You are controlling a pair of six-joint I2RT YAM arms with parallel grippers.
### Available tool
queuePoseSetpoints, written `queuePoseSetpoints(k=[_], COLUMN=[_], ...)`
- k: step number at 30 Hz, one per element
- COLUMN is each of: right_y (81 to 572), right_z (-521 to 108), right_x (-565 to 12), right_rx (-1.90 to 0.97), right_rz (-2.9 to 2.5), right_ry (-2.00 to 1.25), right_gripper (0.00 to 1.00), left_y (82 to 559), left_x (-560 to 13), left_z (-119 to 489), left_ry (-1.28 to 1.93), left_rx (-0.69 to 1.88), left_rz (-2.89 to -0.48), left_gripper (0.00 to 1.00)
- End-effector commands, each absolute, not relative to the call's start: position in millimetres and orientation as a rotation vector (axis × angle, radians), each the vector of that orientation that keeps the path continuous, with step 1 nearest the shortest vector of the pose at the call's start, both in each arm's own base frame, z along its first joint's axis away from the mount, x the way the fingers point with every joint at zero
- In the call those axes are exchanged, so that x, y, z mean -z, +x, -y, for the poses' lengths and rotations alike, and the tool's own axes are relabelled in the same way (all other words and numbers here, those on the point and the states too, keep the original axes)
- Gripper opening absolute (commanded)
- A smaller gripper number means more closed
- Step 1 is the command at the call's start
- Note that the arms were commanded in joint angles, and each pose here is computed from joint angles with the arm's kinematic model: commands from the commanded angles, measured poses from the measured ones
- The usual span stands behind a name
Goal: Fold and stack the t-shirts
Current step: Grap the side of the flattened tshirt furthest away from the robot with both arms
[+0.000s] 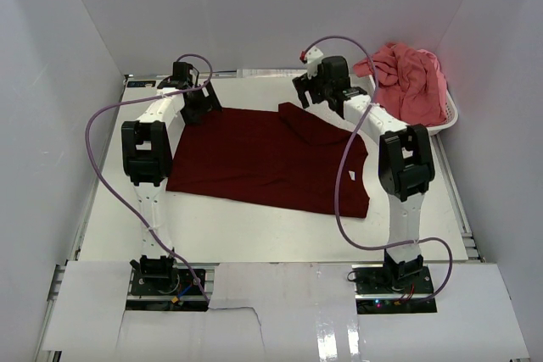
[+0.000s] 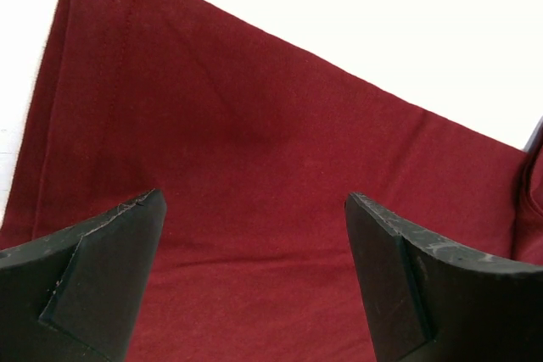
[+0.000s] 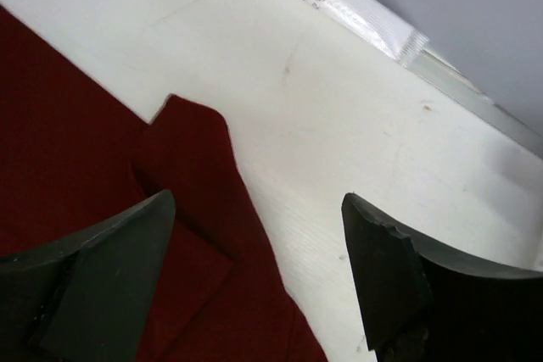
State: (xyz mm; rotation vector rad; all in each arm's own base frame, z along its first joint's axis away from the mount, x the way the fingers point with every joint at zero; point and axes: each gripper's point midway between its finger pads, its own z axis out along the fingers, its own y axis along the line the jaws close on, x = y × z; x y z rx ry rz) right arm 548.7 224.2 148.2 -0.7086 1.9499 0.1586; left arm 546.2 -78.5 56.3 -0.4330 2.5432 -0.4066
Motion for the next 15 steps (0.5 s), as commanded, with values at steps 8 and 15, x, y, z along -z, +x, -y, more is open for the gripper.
queuePoseSetpoints(k=[8,15], right_y=[537,503], right_z=[-240,-230], right_x=[-98,-90], right_rx=[-0.786,-0.816], right_rz=[-2.316,-2.397], right_ry=[-0.454,-0.390], right_gripper=[0.68,0.60], left_y=[554,560], left_x=[-106,-113], left_z=[57,34], left_ry=[-0.516,-0.579], left_rx=[0.471,0.472], left_rz=[-2.437,-2.400], left_gripper=[0.98,0.98])
